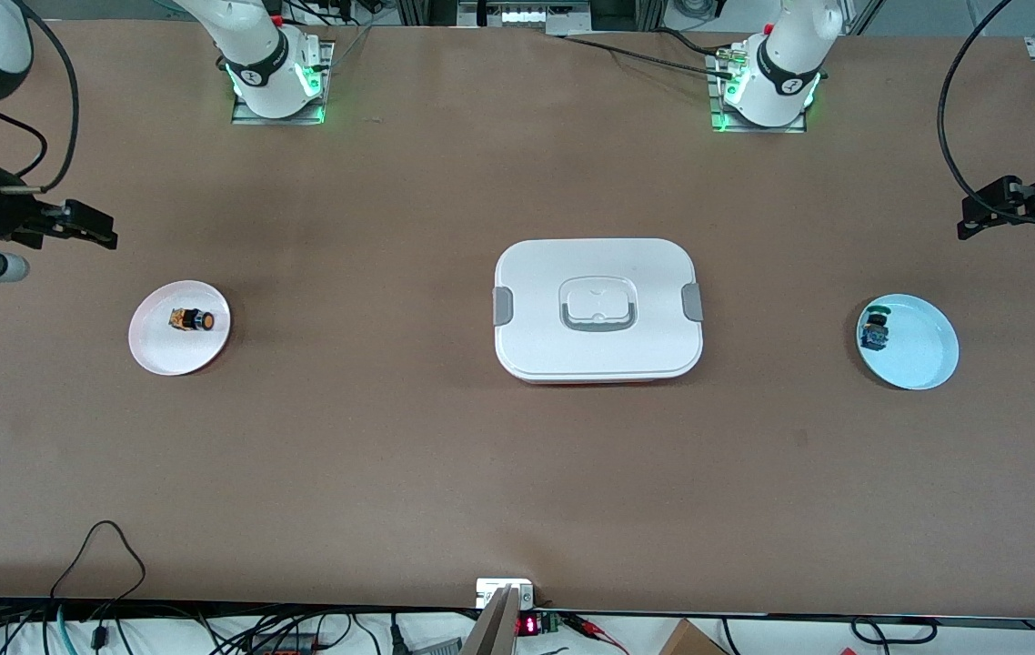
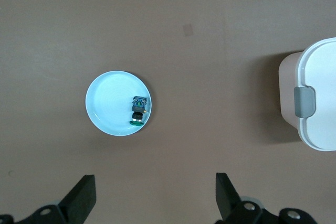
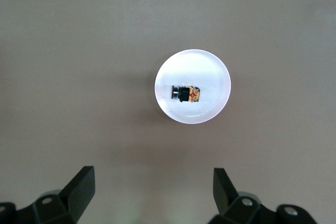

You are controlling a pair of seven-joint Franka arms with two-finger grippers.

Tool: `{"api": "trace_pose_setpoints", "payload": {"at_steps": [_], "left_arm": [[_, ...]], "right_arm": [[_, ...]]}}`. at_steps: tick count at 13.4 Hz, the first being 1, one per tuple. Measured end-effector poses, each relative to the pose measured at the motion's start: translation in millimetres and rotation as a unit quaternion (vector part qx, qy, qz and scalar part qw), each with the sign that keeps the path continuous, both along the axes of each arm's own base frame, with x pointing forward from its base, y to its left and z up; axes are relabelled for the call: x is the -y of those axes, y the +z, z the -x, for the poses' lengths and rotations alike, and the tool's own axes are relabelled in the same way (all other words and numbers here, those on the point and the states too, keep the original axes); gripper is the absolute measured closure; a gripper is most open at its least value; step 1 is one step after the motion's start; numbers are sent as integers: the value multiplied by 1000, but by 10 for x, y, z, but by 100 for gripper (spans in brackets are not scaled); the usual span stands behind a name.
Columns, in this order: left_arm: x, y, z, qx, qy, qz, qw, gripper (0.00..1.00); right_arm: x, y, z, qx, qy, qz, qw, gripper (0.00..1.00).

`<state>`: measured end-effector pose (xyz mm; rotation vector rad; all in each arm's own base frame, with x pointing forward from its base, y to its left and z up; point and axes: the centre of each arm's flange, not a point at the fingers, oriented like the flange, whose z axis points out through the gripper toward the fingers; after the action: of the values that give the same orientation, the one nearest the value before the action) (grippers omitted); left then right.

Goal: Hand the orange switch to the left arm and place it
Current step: 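Move the right gripper toward the white plate with the orange switch, then lower the right gripper over the orange switch on the white plate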

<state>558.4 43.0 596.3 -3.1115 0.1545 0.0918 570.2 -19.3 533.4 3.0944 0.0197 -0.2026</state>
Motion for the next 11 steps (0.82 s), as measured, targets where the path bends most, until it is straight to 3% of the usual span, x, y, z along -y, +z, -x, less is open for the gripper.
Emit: {"api": "trace_pose_setpoints", "payload": {"at_steps": [11], "left_arm": [[-11, -3, 0, 0, 1, 0, 1000, 0]], "right_arm": [[386, -951, -386, -6, -35, 9, 999, 0]]}}
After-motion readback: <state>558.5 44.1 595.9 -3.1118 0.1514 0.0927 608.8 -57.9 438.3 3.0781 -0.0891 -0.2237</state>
